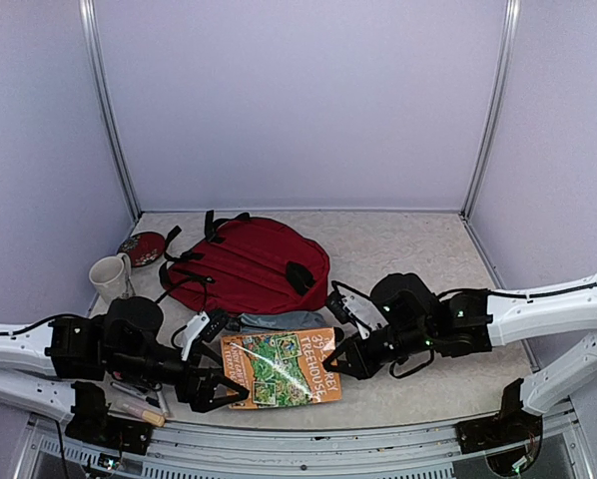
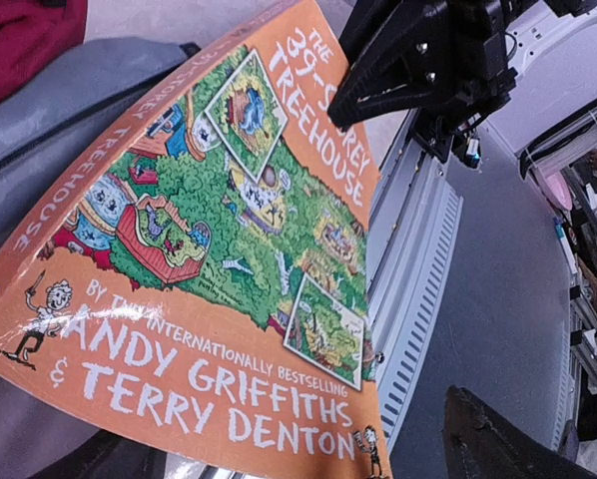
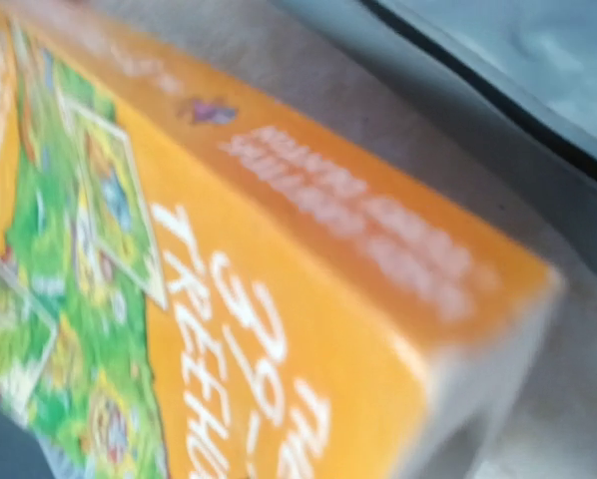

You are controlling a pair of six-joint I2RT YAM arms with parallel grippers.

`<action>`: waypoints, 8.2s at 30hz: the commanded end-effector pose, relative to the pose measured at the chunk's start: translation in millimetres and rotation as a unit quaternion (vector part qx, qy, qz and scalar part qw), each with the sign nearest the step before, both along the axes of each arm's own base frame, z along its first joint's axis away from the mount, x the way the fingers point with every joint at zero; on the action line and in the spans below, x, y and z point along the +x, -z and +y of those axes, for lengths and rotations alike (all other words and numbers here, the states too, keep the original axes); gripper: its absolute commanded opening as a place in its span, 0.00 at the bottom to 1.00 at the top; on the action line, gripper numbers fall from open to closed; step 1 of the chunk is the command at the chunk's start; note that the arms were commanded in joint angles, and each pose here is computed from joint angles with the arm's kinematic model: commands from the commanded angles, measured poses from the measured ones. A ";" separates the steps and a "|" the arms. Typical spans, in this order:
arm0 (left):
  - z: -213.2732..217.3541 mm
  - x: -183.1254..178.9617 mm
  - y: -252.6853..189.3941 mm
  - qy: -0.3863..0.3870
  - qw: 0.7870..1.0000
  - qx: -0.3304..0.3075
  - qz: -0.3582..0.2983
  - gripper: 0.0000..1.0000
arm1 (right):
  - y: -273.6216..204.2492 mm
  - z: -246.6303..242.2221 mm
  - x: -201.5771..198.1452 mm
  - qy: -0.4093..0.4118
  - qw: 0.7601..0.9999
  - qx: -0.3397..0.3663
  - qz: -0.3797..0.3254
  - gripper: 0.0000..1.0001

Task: Pack the student bag
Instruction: Pick up the book from the corner of the board, then pick up the book at the corner of the board, then pass from the left arm to the right, then pick up the largest pocket of the bag from the student bag, then place the book in the largest pocket of the bag, then pick up the pencil case from the center of the board.

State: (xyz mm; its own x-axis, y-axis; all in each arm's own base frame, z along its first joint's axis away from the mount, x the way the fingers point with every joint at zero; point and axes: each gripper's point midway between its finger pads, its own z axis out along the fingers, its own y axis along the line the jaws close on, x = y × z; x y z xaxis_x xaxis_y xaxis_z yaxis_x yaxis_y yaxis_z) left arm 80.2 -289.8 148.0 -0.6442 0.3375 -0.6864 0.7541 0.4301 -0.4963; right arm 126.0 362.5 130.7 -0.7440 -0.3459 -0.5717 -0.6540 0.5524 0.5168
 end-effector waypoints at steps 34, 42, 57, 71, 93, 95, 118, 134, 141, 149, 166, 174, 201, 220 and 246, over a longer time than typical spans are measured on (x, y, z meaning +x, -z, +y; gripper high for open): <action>-47.9 32.1 -45.3 0.023 0.991 -0.020 -0.129 0.98 | -28.5 -19.0 -7.7 -0.122 0.983 -0.015 -0.135 0.00; -59.4 57.2 14.1 0.005 0.984 0.087 -0.154 0.97 | -28.4 -15.0 -9.1 -0.136 0.980 -0.008 -0.144 0.00; -47.1 42.3 -21.2 0.016 0.986 0.016 -0.164 0.00 | -37.9 -43.0 7.3 -0.090 0.978 -0.066 -0.176 0.80; -48.6 9.1 -66.5 0.088 0.977 -0.046 -0.190 0.00 | -113.2 -2.8 -4.3 -0.179 0.940 0.075 -0.280 1.00; -42.7 33.2 -135.9 -0.004 0.959 -0.097 -0.265 0.89 | -120.0 6.9 22.5 -0.161 0.959 0.120 -0.199 0.00; -38.8 55.0 -147.1 -0.049 0.955 -0.080 -0.280 0.94 | -140.7 -11.2 42.4 -0.106 0.963 0.131 -0.211 0.00; -112.4 239.2 10.4 -0.094 0.926 0.318 -0.182 0.99 | -177.9 -187.3 155.1 0.307 0.908 0.005 -0.285 0.00; -85.1 298.4 -30.8 -0.222 0.809 0.437 -0.324 0.00 | -156.9 -164.7 147.4 0.253 0.934 0.037 -0.250 0.00; -79.5 295.0 -179.2 -0.285 0.858 0.219 -0.366 0.00 | -162.8 -104.5 129.3 0.154 0.964 0.165 -0.140 0.00; -61.1 281.9 -235.1 -0.303 0.863 0.151 -0.375 0.00 | -155.9 -80.5 154.6 0.182 0.952 0.235 -0.079 0.00; -95.7 267.6 -249.2 -0.289 0.882 0.090 -0.361 0.00 | -95.9 -61.5 196.3 0.340 0.885 0.305 0.091 0.00; -104.3 266.2 -252.0 -0.300 0.887 0.052 -0.347 0.00 | -40.2 -79.7 168.4 0.452 0.810 0.310 0.207 0.00; -74.3 272.7 -250.0 -0.289 0.900 0.020 -0.327 0.00 | -23.7 33.5 202.9 0.244 0.938 0.208 0.128 1.00; -69.0 283.3 -229.4 -0.299 0.903 0.032 -0.307 0.00 | 13.2 48.0 70.0 -0.143 0.922 -0.137 -0.332 1.00; -72.7 280.2 -230.7 -0.291 0.901 0.050 -0.318 0.00 | -59.5 31.2 61.9 -0.087 0.897 -0.118 -0.418 0.00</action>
